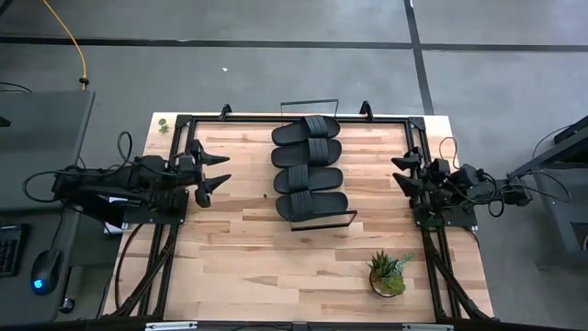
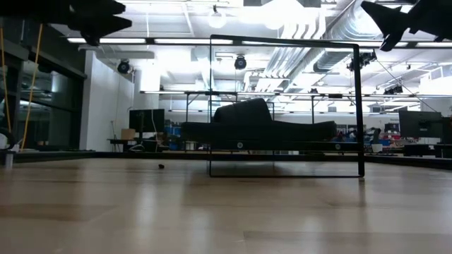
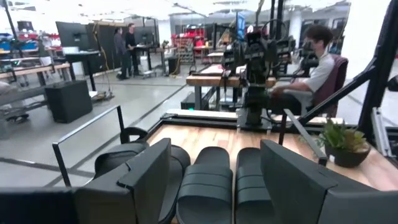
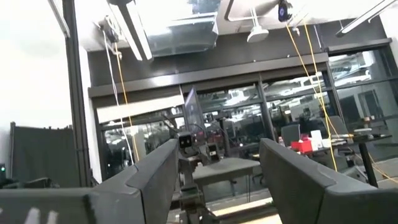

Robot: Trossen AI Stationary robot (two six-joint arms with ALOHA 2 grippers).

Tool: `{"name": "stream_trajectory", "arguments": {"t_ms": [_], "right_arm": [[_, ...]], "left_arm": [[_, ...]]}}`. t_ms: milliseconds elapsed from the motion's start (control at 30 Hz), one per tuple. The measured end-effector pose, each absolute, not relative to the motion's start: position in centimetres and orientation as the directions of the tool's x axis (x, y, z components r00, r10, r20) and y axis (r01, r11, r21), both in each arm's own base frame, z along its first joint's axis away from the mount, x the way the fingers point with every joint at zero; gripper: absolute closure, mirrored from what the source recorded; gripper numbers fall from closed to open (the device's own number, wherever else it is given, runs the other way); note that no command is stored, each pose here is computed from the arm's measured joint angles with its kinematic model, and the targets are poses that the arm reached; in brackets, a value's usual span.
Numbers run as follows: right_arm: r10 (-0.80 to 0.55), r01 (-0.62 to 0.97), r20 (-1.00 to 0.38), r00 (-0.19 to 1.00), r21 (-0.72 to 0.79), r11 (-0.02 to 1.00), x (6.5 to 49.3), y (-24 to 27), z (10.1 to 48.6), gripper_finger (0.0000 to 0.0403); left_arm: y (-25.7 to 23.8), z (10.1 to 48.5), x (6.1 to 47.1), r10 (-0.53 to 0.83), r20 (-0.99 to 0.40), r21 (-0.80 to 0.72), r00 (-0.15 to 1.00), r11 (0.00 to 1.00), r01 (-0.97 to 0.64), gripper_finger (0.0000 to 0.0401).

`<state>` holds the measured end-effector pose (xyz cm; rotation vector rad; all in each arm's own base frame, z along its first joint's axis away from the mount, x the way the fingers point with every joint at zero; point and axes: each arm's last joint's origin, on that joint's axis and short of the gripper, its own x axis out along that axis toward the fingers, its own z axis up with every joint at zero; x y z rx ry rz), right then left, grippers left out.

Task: Pick and place slides into the shelf
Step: Return to Home Position

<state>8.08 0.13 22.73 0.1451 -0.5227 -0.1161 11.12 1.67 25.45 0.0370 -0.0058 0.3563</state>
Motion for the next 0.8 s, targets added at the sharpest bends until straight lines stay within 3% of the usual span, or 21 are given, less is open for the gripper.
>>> {"name": "stream_trajectory", "arguments": {"t_ms": [800], "right_arm": [[-0.149, 0.097, 0.461, 0.875, 0.133, 0.986, 8.6, 0.2, 21.1, 0.0187]], "left_arm": [[1.4, 21.3, 8.4, 0.340, 0.122, -0.001, 0.933, 0.940, -0.342, 0.0172]]}}
